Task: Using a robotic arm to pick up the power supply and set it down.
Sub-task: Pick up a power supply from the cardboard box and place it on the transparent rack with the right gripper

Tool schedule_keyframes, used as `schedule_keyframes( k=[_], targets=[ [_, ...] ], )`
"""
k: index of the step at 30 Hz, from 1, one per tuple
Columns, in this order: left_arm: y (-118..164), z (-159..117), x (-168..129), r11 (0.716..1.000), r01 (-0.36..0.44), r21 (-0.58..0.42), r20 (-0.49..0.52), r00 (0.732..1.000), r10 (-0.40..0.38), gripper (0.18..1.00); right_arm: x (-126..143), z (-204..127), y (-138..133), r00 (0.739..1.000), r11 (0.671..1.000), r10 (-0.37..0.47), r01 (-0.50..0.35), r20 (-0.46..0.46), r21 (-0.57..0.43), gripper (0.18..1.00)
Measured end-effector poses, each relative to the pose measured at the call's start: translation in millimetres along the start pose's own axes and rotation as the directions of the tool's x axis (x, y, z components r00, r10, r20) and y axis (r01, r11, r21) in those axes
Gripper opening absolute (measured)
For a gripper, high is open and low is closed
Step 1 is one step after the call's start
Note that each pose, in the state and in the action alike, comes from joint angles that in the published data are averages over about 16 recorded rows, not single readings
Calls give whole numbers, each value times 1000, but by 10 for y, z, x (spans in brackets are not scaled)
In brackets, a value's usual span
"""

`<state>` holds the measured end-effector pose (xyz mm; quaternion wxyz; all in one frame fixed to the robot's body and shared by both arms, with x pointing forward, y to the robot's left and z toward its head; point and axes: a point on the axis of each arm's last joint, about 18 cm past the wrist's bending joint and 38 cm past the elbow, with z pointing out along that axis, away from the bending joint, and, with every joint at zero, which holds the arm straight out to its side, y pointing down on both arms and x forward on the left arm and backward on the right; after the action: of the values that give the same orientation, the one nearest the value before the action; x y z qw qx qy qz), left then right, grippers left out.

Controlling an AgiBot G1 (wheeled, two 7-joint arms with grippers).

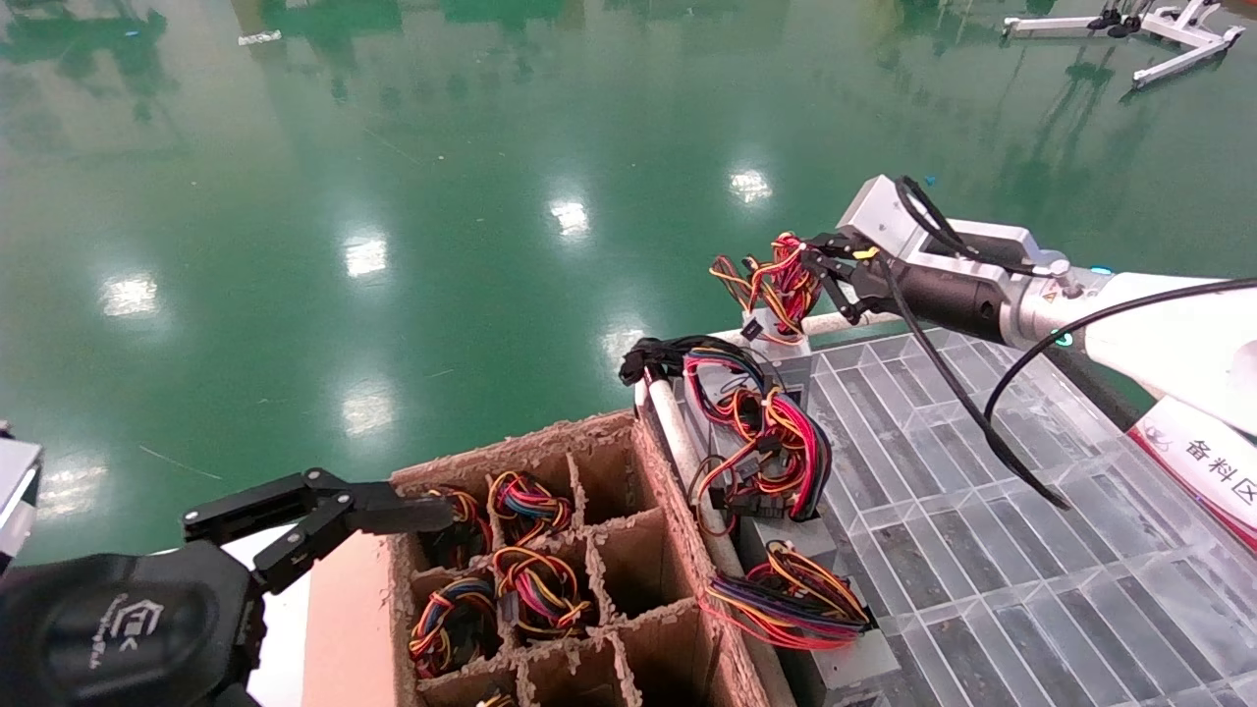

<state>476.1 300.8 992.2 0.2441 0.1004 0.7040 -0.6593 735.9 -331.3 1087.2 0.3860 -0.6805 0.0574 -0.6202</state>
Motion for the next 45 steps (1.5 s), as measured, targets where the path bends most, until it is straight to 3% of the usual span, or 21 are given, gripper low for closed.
schedule_keyframes(
  k=[17,45],
  targets=[
    [0,0,0,1000,0,0,0,1000,0,1000,-213,190,-7,1000,1000,14,-14,7,0,205],
    [1,-1,-1,1000,0,0,1,1000,0,1000,-320,218,239,998,998,50,-52,-46,-34,232]
  ],
)
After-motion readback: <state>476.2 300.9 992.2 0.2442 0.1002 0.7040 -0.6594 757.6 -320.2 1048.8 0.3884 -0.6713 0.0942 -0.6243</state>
